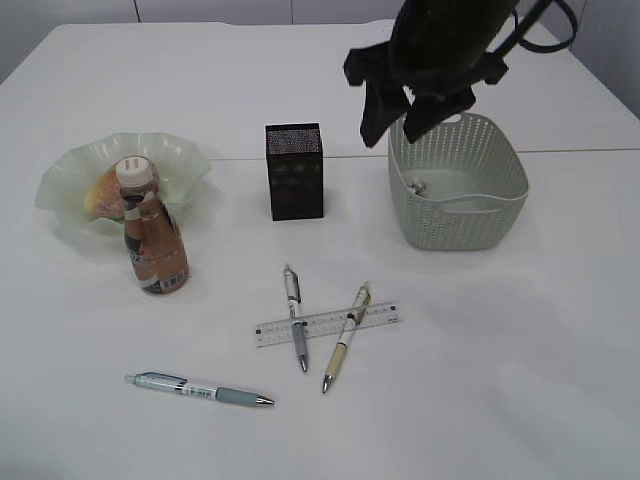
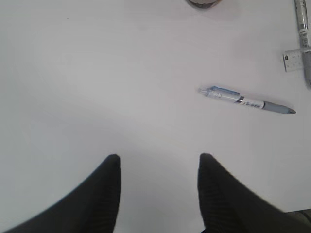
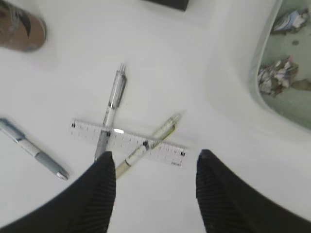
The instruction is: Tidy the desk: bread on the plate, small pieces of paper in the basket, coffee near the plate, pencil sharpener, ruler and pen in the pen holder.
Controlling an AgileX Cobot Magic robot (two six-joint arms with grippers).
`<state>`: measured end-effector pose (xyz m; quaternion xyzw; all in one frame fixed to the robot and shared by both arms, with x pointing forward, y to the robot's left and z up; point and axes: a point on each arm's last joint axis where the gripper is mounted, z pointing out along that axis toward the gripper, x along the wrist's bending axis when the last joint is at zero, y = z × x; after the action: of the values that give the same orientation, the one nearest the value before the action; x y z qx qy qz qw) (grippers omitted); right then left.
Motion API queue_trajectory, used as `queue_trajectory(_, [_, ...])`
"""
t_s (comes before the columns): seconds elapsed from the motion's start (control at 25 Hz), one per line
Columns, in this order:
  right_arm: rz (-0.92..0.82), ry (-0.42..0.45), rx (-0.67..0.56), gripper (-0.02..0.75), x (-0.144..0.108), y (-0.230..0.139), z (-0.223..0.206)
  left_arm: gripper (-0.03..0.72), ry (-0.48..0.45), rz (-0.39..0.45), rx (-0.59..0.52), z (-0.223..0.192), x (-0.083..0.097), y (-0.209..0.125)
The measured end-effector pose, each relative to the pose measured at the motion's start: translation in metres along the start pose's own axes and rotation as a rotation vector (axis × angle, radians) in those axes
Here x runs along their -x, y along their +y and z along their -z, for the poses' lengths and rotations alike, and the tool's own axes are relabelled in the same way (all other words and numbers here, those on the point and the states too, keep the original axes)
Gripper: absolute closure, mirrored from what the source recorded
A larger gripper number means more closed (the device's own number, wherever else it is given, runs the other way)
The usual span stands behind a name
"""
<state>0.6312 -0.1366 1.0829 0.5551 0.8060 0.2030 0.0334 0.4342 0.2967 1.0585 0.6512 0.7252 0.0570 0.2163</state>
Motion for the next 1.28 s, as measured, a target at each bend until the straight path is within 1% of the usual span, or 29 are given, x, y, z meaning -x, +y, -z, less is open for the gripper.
queue_trajectory(0.12, [0.086,-0.007,-0.066,0.344,-0.016,-0.015,-0.008,0.308,0.0,0.0,0.002,0.0,0.0,0.0])
queue_trajectory(0.24, [0.25,-0.015,-0.132,0.344,-0.039,-0.029,-0.019,0.308,0.0,0.0,0.002,0.0,0.0,0.0])
queue_trajectory(0.32, [0.359,0.002,-0.175,0.344,-0.055,-0.039,-0.029,0.309,0.0,0.0,0.002,0.0,0.0,0.0])
queue_trajectory(0.44, [0.531,0.033,-0.204,0.344,-0.074,-0.048,-0.036,0.309,0.0,0.0,0.002,0.0,0.0,0.0])
queue_trajectory(0.64, [0.814,0.066,-0.167,0.344,-0.08,-0.044,-0.051,0.308,0.001,0.0,0.008,0.0,0.0,0.001])
queue_trajectory(0.76, [0.874,0.054,-0.166,0.344,-0.078,-0.043,-0.059,0.309,0.001,0.0,0.01,0.0,0.0,0.001])
queue_trajectory(0.88, [0.887,0.054,-0.188,0.344,-0.076,-0.044,-0.068,0.309,0.001,0.0,0.017,0.0,0.0,0.002])
queue_trajectory(0.96, [0.878,0.072,-0.189,0.344,-0.077,-0.044,-0.076,0.309,0.002,0.0,0.024,0.0,0.0,0.002])
queue_trajectory(1.04, [0.911,0.092,-0.17,0.344,-0.078,-0.042,-0.087,0.309,0.002,0.0,0.028,0.0,0.0,0.003])
queue_trajectory(1.16, [1.023,0.128,-0.119,0.344,-0.081,-0.039,-0.096,0.309,0.002,0.0,0.029,0.0,0.0,0.003])
queue_trajectory(1.28, [1.073,0.133,-0.087,0.344,-0.082,-0.037,-0.103,0.309,0.003,0.0,0.032,0.0,0.0,0.003])
